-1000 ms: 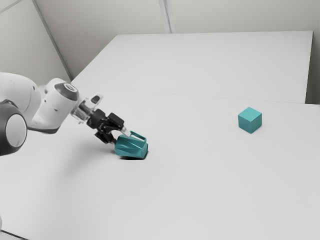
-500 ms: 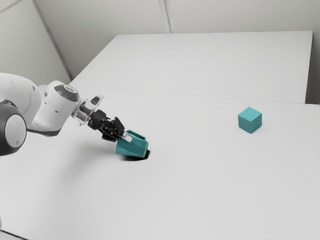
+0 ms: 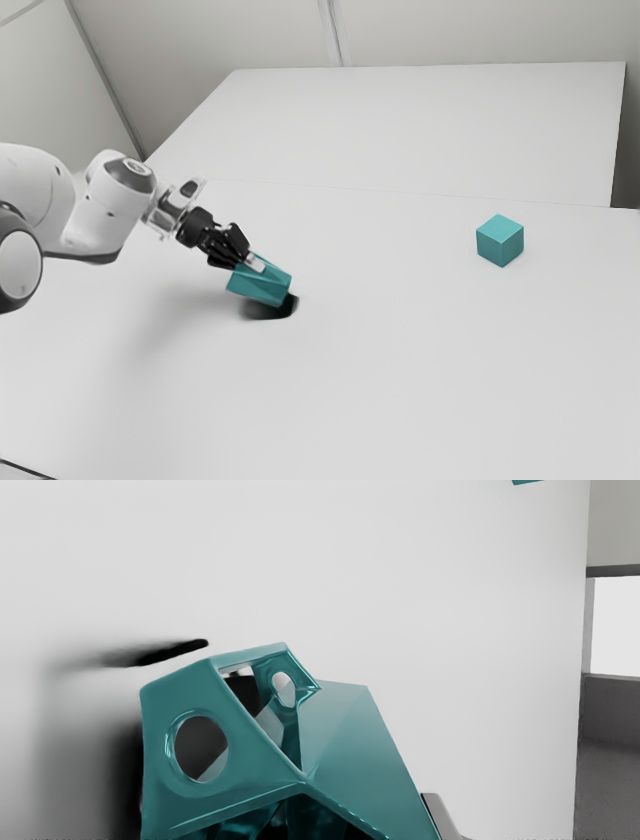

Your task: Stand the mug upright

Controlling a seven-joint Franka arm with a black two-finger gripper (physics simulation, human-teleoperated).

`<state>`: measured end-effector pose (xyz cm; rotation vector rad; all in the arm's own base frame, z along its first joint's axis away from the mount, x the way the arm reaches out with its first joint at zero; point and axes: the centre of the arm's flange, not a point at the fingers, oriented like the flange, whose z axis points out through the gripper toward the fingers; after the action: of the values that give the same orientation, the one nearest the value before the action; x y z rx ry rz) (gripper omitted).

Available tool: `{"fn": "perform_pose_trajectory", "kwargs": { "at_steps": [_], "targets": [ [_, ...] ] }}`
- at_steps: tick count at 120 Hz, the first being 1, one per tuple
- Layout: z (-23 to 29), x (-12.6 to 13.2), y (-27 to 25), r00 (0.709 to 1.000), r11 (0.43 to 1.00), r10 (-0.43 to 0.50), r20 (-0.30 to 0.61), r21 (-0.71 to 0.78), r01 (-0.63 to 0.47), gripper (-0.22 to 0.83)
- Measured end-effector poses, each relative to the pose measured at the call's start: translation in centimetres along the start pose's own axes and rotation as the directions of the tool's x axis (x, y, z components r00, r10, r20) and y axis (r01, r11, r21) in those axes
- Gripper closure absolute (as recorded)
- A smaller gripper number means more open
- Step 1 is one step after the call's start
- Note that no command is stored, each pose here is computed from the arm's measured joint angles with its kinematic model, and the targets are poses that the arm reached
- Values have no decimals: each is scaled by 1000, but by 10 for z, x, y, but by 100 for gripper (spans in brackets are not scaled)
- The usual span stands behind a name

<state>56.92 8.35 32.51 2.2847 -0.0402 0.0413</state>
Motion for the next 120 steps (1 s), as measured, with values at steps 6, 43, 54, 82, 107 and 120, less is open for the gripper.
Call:
{"fn": "perform_pose_trajectory", "kwargs": {
  "at_steps": [6, 43, 54, 82, 107, 120],
  "targets": [
    [-2, 1, 4, 1000, 1000, 14, 5, 14, -14, 78],
    [-13, -1, 39, 987, 971, 138, 81, 183, -151, 79],
    [-8, -9, 48, 979, 953, 161, 126, 238, -187, 79],
    [9, -15, 68, 952, 874, 208, 226, 393, -285, 79],
    [12, -12, 85, 931, 796, 226, 287, 497, -347, 79],
    [15, -12, 90, 921, 757, 219, 322, 540, -368, 79]
  ]
}}
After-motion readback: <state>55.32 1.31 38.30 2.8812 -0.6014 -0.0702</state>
